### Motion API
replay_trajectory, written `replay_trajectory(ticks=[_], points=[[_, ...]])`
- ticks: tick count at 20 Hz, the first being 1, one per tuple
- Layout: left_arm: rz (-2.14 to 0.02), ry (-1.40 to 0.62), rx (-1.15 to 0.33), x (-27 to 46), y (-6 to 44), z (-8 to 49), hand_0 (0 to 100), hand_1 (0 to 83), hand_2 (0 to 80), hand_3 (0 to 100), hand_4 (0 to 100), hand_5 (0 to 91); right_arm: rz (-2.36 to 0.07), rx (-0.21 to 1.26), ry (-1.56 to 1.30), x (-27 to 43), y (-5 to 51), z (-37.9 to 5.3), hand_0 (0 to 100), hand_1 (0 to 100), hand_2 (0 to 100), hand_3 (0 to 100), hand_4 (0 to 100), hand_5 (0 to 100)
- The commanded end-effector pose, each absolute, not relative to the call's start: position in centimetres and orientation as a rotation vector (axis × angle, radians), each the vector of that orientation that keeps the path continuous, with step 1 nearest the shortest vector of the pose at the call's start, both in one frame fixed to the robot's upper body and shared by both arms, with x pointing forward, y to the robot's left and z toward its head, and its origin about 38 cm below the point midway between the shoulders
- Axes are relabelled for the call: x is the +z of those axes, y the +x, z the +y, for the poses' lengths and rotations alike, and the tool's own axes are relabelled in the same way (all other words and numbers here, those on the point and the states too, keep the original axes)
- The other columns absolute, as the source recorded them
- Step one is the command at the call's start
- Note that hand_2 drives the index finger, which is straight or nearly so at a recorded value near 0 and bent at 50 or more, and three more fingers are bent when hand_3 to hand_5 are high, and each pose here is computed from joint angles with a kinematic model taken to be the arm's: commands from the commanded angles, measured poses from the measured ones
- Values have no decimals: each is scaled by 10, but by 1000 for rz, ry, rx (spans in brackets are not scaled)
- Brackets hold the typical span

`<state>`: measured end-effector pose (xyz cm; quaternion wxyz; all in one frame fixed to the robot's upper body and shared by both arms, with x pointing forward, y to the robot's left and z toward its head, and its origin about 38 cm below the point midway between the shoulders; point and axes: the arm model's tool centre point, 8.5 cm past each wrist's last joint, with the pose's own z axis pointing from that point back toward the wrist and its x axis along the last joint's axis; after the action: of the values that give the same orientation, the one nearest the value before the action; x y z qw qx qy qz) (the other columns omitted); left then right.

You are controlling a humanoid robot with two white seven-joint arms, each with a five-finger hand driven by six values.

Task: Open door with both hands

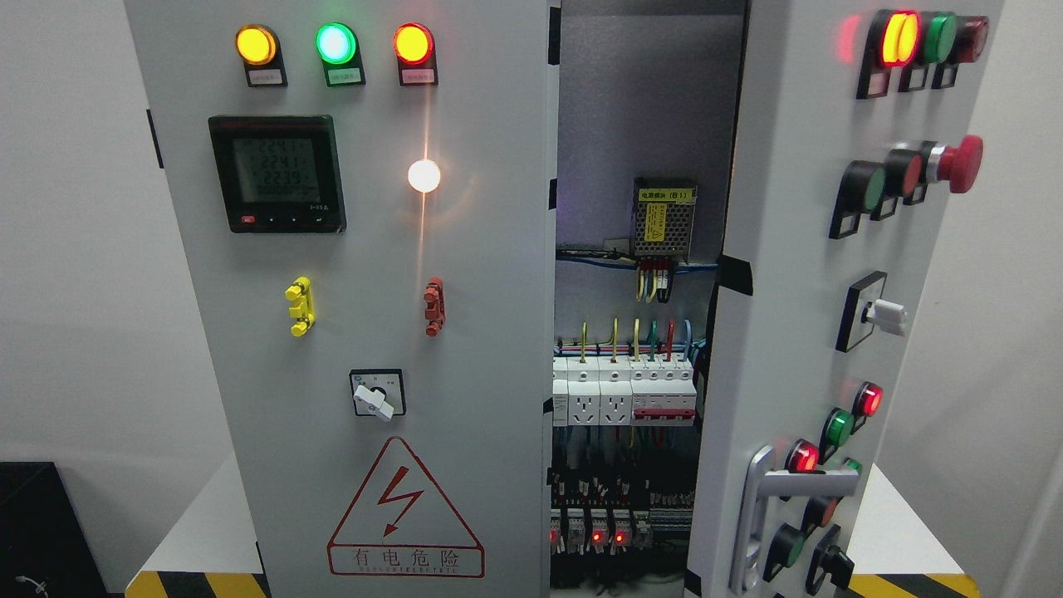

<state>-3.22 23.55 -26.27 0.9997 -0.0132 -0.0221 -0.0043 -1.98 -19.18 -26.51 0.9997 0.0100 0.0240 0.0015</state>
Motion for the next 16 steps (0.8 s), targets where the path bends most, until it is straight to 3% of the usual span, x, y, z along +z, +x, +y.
replay_trajectory(ticks=[1,9,16], points=[[-64,-28,-8,-263,-25,235,0,0,0,0,0,0,49,3,20,-265,-20,-192,0,0,0,0,0,0],[-67,-19,-8,-263,-28,241,0,0,0,0,0,0,49,3,20,-265,-20,-192,0,0,0,0,0,0],[-231,-19,-14,-261,9,251,0,0,0,0,0,0,49,3,20,-265,-20,-192,0,0,0,0,0,0]])
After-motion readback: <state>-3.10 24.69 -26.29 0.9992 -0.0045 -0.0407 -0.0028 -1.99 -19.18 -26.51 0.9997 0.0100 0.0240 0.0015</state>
